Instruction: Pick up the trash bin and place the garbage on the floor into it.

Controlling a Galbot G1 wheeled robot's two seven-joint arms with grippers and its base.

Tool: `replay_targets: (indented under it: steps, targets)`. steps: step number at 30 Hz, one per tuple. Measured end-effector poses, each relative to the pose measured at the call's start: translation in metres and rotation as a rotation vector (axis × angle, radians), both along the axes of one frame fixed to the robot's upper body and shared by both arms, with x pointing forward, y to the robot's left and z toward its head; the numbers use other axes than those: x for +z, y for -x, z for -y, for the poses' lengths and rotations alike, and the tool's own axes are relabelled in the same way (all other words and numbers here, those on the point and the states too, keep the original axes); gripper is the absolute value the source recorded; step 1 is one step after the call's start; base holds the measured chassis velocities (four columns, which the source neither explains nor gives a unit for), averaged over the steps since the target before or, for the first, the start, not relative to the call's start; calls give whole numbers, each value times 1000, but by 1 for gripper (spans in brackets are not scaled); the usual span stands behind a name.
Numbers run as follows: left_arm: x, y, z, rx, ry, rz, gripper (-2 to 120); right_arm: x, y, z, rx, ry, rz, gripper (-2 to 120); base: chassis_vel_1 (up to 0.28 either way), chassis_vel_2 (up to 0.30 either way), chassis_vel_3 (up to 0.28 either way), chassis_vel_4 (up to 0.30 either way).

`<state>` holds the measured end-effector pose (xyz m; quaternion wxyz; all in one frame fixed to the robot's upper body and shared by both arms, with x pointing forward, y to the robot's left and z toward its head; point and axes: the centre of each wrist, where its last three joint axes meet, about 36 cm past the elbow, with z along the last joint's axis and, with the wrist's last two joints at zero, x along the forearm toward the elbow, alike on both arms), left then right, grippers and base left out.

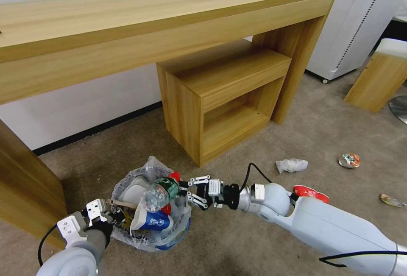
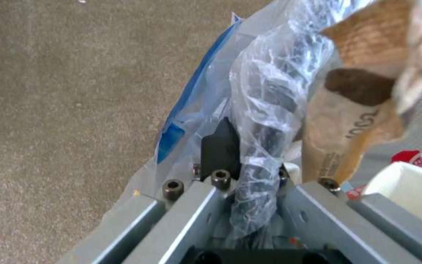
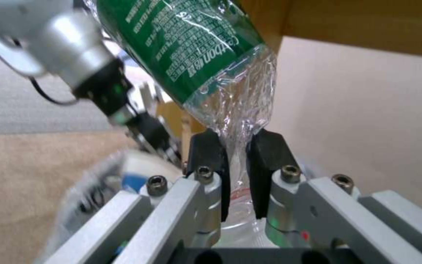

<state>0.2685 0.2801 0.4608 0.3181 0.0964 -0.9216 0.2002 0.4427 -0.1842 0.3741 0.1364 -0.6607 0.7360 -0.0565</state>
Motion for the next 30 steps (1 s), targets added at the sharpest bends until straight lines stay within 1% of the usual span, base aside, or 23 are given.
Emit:
replay_targets:
  steps: [7,16,18,19,20,23,24,25,27,28,30]
  targets:
    - [5,4,3,-5,3,9,0,-19,-4,2,-53,28,-15,6,0,0,0,0]
    - [10,8,6,-10,5,18,0,-30,0,-2,-52,47,-30,6,0,0,0,0]
    - [12,9,7,-11,5,21,0,-32,1,-2,-50,54,-36,16,0,0,0,0]
    - [12,9,7,-11,5,21,0,-33,1,-2,-50,55,-37,18,0,0,0,0]
    - [12,9,7,-11,5,21,0,-33,1,-2,-50,55,-37,18,0,0,0,0]
    - [12,10,8,-12,7,20,0,-32,2,-2,-46,61,-40,35,0,0,0,0]
    - [12,10,8,-12,7,20,0,-32,2,-2,-46,61,-40,35,0,0,0,0]
    - [12,10,8,-14,10,21,0,-31,2,-2,-44,60,-40,38,0,0,0,0]
    - [11,9,8,-13,10,21,0,-30,2,-3,-45,55,-40,48,0,0,0,0]
    - [11,9,8,-13,10,21,0,-30,2,-3,-45,55,-40,48,0,0,0,0]
    - [10,9,7,-11,8,16,0,-28,2,-4,-49,49,-37,59,0,0,0,0]
